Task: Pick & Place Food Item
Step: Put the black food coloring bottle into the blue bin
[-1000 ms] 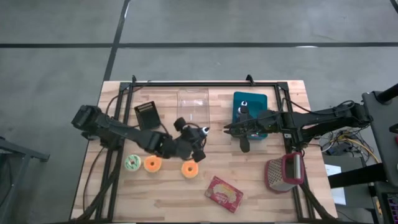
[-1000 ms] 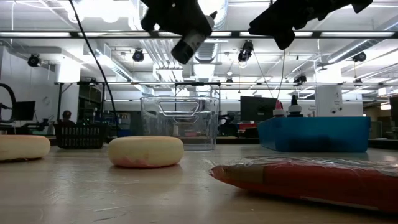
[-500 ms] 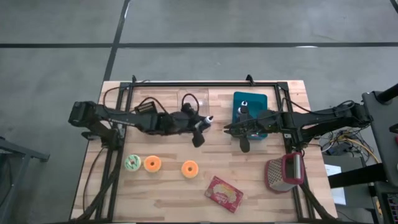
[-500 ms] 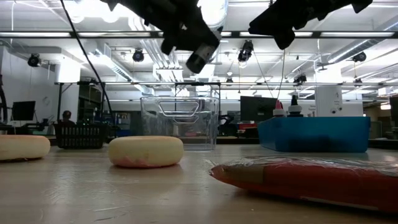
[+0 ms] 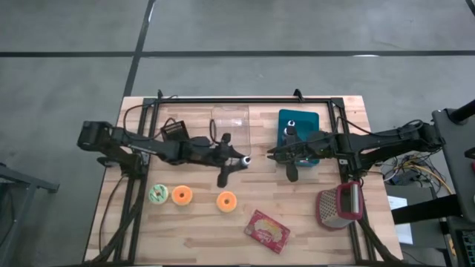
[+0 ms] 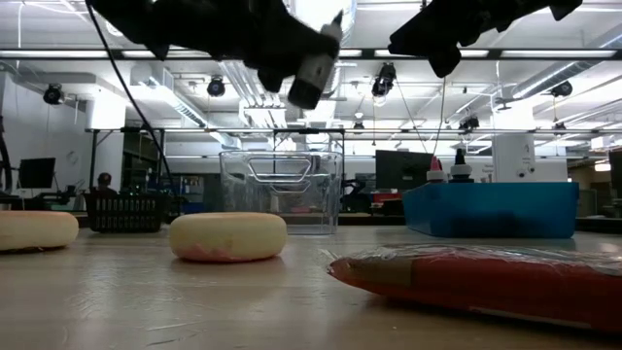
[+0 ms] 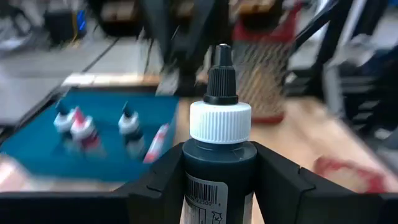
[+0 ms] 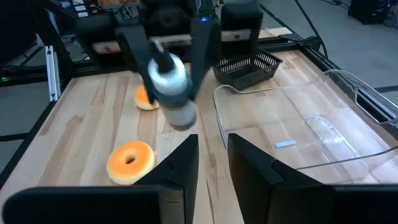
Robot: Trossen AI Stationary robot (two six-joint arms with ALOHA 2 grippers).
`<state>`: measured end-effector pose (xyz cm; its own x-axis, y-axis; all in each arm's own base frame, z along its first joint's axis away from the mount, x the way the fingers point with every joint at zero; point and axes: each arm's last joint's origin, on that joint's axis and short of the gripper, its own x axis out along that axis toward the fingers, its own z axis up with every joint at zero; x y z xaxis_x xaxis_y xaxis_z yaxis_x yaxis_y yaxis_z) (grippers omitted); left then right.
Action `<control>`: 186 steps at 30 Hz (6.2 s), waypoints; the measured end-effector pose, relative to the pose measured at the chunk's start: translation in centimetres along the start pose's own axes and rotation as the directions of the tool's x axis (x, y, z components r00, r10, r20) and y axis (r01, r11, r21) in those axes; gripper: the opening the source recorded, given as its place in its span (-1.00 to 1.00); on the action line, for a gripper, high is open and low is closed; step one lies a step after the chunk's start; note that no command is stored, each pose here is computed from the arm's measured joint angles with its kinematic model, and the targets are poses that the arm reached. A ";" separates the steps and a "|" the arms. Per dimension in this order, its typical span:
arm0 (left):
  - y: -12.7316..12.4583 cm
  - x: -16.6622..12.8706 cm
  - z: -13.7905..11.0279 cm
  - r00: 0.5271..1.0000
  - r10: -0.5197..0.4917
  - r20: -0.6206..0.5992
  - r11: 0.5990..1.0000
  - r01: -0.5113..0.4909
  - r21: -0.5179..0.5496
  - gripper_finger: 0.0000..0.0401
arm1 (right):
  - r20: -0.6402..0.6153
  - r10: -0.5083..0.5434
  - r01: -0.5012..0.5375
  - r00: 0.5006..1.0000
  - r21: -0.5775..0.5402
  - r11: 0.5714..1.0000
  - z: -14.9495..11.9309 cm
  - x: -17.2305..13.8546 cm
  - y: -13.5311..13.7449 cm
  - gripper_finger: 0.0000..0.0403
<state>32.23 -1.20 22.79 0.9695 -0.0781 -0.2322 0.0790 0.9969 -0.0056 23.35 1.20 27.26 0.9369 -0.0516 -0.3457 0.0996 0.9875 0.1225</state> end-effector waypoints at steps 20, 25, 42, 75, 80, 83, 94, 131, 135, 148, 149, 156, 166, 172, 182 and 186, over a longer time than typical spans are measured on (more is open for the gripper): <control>-0.3 -0.5 -0.9 0.999 -0.044 0.033 0.999 0.043 0.025 -0.21 | -0.001 -0.001 0.001 1.000 0.000 1.000 0.0 0.0 0.0 -0.65; -0.3 -0.4 -0.6 0.998 -0.045 0.044 0.999 0.045 0.008 -0.21 | -0.001 -0.001 0.001 1.000 0.000 1.000 0.0 0.0 0.0 -0.62; -0.3 -0.4 -0.4 0.998 -0.045 0.052 0.999 0.045 0.001 -0.21 | 0.000 -0.001 0.001 1.000 -0.090 0.996 0.0 0.0 0.0 -0.62; -0.2 -0.4 -0.5 0.998 -0.033 0.050 0.999 0.033 0.000 -0.21 | 0.141 0.108 -0.098 0.984 -0.076 0.992 0.1 4.1 0.9 -0.68; -0.2 -0.4 -0.5 0.998 -0.033 0.044 0.999 0.033 -0.001 -0.21 | 0.142 0.255 -0.219 0.956 -0.230 0.948 0.1 4.5 1.4 -0.69; -0.2 -0.4 -0.5 0.998 -0.033 0.044 0.999 0.033 -0.001 -0.21 | 0.147 0.257 -0.210 0.955 -0.274 0.939 0.2 4.3 1.5 -0.69; -0.2 -0.4 -0.5 0.998 -0.033 0.044 0.999 0.033 0.003 -0.21 | 0.160 0.269 -0.251 0.950 -0.123 0.960 0.4 4.1 1.7 -0.63; -0.2 -0.4 -0.5 0.998 -0.035 0.043 0.999 0.034 0.007 -0.21 | 0.253 0.150 -0.087 0.956 -0.245 0.966 0.6 6.4 1.7 -0.08; -0.2 -0.4 -0.5 0.998 -0.033 0.044 0.999 0.033 0.007 -0.21 | 0.258 0.153 -0.088 0.954 -0.246 0.965 0.9 6.6 1.7 -0.08; -0.2 -0.4 -0.5 0.998 -0.033 0.044 0.999 0.033 0.007 -0.21 | 0.234 0.150 -0.088 0.960 -0.254 0.963 0.5 7.3 1.8 -0.25; -0.2 -0.4 -0.5 0.998 -0.034 0.044 0.999 0.033 0.007 -0.21 | 0.236 0.150 -0.088 0.960 -0.254 0.963 0.5 7.3 1.7 -0.27; -0.2 -0.4 -0.5 0.998 -0.034 0.043 0.999 0.033 0.007 -0.21 | 0.241 0.151 -0.087 0.959 -0.257 0.962 0.6 7.2 1.8 -0.44; -0.2 -0.4 -0.6 0.998 -0.036 0.043 0.999 0.036 0.007 -0.21 | 0.239 0.151 -0.087 0.959 -0.257 0.963 0.6 7.2 1.8 -0.80; -0.2 -0.4 -0.6 0.998 -0.036 0.042 0.999 0.036 0.007 -0.21 | 0.235 0.150 -0.088 0.960 -0.257 0.963 0.5 7.2 1.8 -0.83; -0.2 -0.4 -0.4 0.999 -0.016 0.043 1.000 0.016 0.007 -0.21 | 0.233 0.149 -0.087 0.961 -0.257 0.963 0.5 7.2 1.7 -0.83; -0.2 -0.3 -0.2 0.999 -0.006 0.048 1.000 0.005 0.007 -0.19 | 0.237 0.149 -0.086 0.960 -0.257 0.963 0.6 7.1 1.7 -0.83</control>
<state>31.82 -1.40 22.63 0.9791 -0.0843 -0.1851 0.0857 0.9963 -0.0004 30.40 2.46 25.54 0.9937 0.0622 -0.0931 -0.0707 0.9933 -0.0912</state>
